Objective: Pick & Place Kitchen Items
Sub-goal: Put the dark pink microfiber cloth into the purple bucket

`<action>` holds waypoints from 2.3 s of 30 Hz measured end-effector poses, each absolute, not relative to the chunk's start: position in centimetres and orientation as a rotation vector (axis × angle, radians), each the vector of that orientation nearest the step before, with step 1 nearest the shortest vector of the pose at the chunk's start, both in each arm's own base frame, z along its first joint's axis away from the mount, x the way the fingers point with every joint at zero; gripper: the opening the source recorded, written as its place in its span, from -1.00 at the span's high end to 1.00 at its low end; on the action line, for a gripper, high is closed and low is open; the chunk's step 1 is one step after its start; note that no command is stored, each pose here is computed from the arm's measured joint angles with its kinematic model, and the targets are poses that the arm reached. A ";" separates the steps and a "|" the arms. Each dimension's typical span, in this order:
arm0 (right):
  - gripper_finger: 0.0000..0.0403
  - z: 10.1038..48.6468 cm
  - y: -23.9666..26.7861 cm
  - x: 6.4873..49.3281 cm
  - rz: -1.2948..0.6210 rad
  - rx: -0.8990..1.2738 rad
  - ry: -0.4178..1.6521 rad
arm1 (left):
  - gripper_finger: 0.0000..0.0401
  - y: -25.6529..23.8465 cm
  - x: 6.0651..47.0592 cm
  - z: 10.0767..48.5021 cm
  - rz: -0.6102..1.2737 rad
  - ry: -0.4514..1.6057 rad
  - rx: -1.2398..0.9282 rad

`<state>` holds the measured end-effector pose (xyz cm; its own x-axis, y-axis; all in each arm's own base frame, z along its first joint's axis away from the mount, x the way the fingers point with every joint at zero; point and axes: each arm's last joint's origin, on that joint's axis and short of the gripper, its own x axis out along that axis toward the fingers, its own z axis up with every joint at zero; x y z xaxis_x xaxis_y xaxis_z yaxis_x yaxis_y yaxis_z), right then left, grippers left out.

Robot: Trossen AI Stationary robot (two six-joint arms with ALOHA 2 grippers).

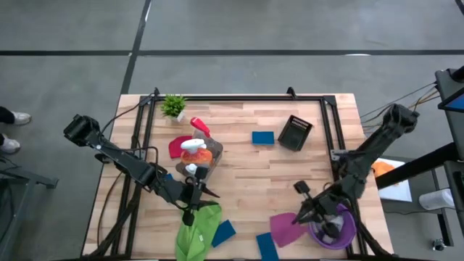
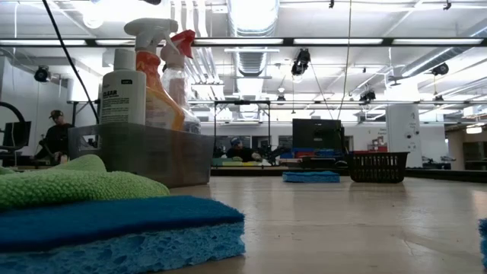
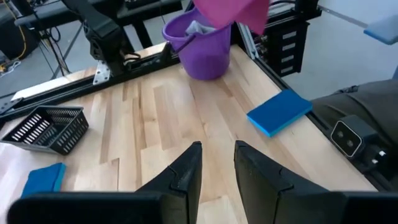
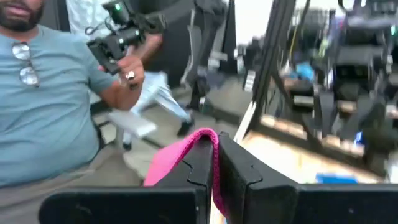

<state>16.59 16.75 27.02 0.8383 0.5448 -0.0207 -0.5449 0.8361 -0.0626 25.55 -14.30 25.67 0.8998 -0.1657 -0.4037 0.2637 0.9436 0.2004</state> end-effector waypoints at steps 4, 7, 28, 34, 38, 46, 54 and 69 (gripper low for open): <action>0.91 29.5 16.0 14.8 0.552 0.015 0.157 | 0.51 -14.3 25.5 25.4 -0.225 0.393 0.255; 0.91 31.3 15.8 13.7 0.511 0.053 0.295 | 0.51 -14.3 25.5 25.4 -0.224 0.390 0.250; 0.91 35.8 22.3 13.9 0.004 0.173 1.320 | 0.51 -14.2 25.5 25.4 -0.217 0.395 0.237; 0.91 32.6 25.0 15.0 -0.062 0.109 1.420 | 0.51 -14.3 25.5 25.4 -0.217 0.394 0.237; 0.91 30.4 26.0 15.2 -0.101 0.061 1.481 | 0.51 -14.3 25.5 25.4 -0.217 0.393 0.237; 0.91 25.8 26.3 14.8 -0.095 0.106 1.646 | 0.51 -14.2 25.5 25.4 -0.217 0.393 0.237; 0.91 21.9 24.6 13.6 -0.017 0.215 1.665 | 0.51 -14.2 25.5 25.4 -0.217 0.392 0.236; 0.91 20.7 23.4 13.0 -0.008 0.255 1.597 | 0.51 -14.2 25.5 25.4 -0.217 0.396 0.238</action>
